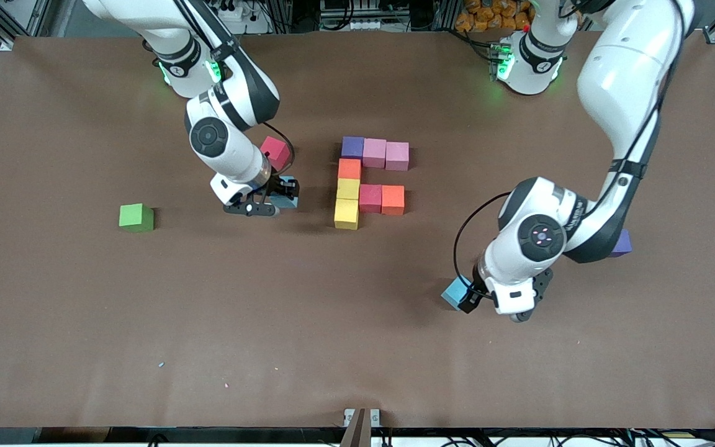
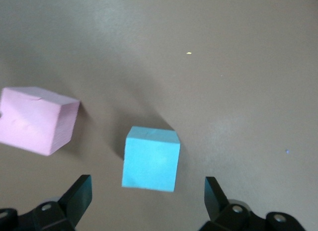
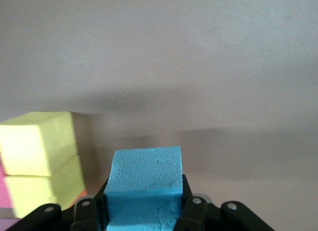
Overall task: Arrange 11 blocks into digit 3
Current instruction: 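Carry the cyan cube with the right gripper while the left gripper reaches cyan, then grasp the second cyan cube with the left gripper while the right gripper lowers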
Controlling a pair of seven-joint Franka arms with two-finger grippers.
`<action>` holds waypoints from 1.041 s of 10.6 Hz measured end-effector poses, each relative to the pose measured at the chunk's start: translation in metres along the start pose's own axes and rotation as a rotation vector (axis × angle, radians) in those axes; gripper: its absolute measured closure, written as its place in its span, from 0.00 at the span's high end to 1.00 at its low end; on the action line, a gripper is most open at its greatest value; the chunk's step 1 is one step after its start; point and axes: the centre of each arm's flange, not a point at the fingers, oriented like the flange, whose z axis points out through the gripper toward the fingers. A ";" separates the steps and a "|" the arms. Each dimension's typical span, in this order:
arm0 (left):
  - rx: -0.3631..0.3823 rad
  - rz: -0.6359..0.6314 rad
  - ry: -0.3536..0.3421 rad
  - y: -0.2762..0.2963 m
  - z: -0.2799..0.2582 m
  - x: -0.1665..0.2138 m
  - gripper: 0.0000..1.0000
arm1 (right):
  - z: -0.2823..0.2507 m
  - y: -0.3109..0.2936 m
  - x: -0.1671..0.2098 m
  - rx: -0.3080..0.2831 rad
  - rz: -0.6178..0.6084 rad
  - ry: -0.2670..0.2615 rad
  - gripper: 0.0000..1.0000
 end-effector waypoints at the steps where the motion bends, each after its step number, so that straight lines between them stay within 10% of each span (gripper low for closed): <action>1: 0.012 0.015 0.023 0.005 0.012 -0.007 1.00 | -0.009 -0.010 0.009 0.009 -0.004 -0.001 0.53; 11: 0.040 0.008 0.013 0.006 0.050 -0.005 1.00 | -0.012 -0.101 0.087 0.050 0.031 0.056 0.53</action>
